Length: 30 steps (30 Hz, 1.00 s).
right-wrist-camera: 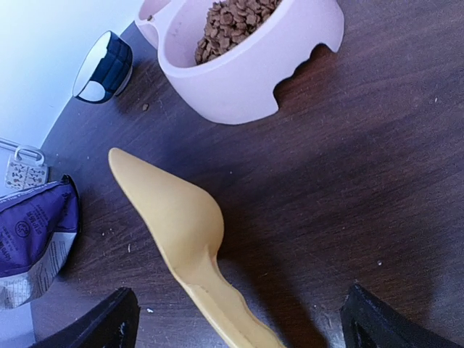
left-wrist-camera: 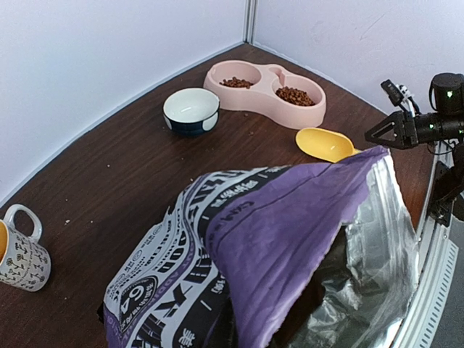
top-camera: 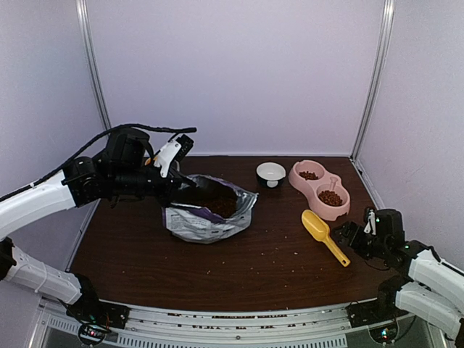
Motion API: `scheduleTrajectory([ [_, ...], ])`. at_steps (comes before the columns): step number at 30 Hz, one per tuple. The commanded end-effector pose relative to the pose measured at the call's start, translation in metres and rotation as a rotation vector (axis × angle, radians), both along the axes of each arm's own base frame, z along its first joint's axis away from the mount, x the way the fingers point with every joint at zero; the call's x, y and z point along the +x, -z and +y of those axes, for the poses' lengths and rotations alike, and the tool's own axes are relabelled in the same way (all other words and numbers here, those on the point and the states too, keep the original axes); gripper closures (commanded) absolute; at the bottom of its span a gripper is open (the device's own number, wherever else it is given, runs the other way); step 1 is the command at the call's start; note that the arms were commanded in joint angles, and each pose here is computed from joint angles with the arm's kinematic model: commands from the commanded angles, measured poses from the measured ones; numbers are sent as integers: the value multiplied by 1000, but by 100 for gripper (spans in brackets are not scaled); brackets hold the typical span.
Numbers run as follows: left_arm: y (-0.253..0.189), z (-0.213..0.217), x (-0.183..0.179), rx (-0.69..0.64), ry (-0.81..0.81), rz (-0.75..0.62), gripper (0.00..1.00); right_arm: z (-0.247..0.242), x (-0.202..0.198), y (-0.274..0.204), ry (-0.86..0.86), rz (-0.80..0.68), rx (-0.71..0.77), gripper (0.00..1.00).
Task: Serve the pet food
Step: Collect the spatula at the center of the board, then adjust the pet food bag at the center of the board.
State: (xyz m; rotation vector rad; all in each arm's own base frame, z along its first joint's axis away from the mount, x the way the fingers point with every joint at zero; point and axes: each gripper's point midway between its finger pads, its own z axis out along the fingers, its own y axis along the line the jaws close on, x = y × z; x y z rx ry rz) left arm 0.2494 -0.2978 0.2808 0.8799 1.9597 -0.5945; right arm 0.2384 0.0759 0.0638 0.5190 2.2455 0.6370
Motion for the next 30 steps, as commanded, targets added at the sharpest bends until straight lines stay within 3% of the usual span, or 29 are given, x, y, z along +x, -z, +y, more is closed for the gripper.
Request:
scheduleTrajectory([
  [1, -54, 3, 5, -103, -10, -130, 100, -7, 4, -33, -9, -43, -87, 3],
  [7, -57, -1, 2, -79, 34, -133, 100, 17, 10, -102, -114, -182, -50, 5],
  [15, -54, -3, 2, -35, 63, -154, 100, 103, 9, -200, -411, -430, 89, 5],
  [24, -93, 6, -33, -112, 146, -95, 100, 210, -26, -260, -840, -513, -24, 6],
  [30, -103, 7, -63, -183, 238, -28, 100, 253, -62, -290, -1053, -583, -89, 6],
])
